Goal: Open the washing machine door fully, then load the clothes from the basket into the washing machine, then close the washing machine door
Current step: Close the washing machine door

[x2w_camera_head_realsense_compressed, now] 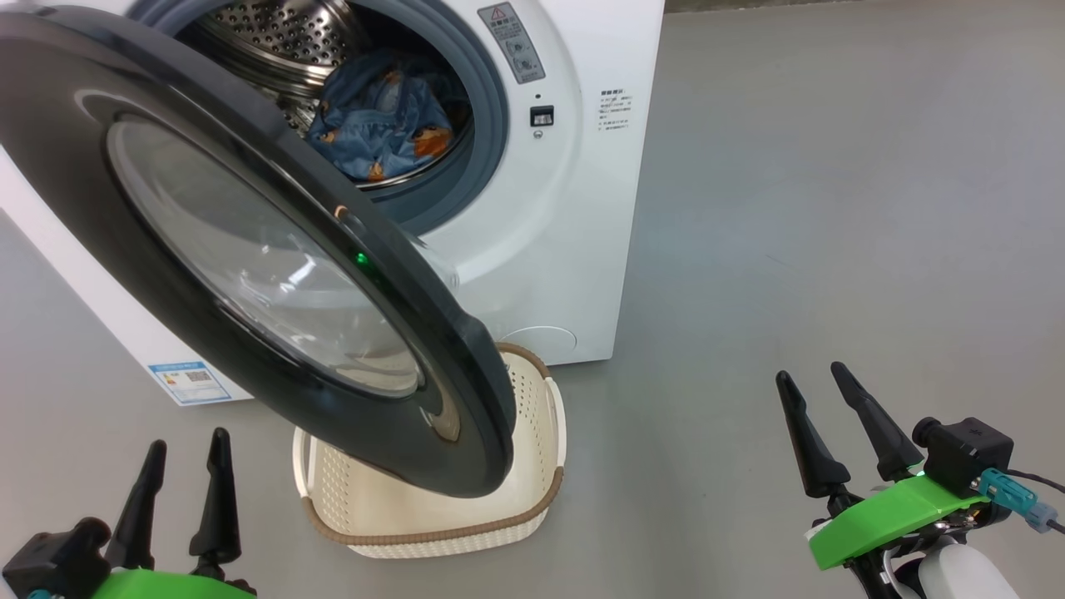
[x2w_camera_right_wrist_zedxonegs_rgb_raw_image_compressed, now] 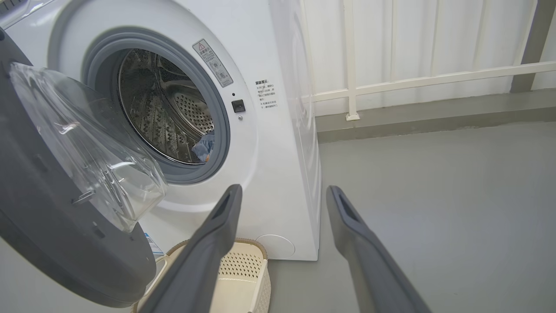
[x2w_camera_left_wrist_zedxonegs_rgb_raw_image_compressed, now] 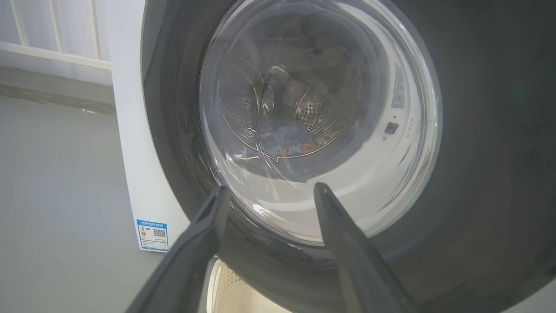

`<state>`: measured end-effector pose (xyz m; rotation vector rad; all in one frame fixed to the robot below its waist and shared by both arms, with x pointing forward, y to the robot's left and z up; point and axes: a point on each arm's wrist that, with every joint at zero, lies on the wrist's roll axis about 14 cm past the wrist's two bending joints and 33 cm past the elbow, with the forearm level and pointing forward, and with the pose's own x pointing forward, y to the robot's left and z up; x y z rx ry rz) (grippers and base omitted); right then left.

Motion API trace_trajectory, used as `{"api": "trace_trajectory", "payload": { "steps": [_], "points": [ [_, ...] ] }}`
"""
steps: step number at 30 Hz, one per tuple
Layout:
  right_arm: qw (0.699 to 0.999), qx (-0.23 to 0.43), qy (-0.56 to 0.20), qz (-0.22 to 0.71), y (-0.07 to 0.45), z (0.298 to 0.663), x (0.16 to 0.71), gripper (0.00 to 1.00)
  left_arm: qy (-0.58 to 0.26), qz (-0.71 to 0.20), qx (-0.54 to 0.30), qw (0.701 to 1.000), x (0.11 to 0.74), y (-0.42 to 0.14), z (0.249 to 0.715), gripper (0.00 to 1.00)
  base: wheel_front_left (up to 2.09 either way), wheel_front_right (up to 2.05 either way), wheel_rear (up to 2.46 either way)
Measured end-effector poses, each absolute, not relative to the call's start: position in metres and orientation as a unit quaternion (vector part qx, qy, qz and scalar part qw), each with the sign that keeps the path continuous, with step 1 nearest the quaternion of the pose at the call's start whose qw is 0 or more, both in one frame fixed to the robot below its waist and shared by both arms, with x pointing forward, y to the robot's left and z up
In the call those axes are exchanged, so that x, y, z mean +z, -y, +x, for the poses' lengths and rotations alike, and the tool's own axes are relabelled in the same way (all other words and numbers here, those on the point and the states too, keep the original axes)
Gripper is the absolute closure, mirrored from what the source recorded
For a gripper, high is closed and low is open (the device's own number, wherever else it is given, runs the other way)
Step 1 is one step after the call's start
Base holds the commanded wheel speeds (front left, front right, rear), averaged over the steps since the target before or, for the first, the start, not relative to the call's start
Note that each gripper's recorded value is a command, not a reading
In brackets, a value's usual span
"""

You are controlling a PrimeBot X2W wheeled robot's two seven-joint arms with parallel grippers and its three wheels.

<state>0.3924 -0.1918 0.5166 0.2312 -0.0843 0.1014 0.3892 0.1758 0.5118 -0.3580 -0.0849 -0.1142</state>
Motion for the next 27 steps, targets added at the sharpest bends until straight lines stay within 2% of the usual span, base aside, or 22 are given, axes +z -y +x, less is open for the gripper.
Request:
{"api": "trace_trajectory", "payload": {
  "steps": [25, 26, 27],
  "points": [
    [0.991, 0.058, 0.044, 0.115, 0.1865, 0.3945, 0.5184, 0.0, 0.056, -0.174, -0.052, 0.982, 0.5192, -0.1768, 0.3862, 0.0, 0.0, 0.0, 0.0],
    [0.991, 0.06, 0.044, 0.115, 0.1855, 0.3948, 0.5187, 0.11, 0.056, -0.174, -0.051, 0.982, 0.5195, -0.1772, 0.3856, 0.0, 0.0, 0.0, 0.0],
    [0.99, 0.062, 0.044, 0.115, 0.1843, 0.3953, 0.519, 0.34, 0.057, -0.174, -0.05, 0.982, 0.5198, -0.1776, 0.385, 0.0, 0.0, 0.0, 0.0]
  ]
}}
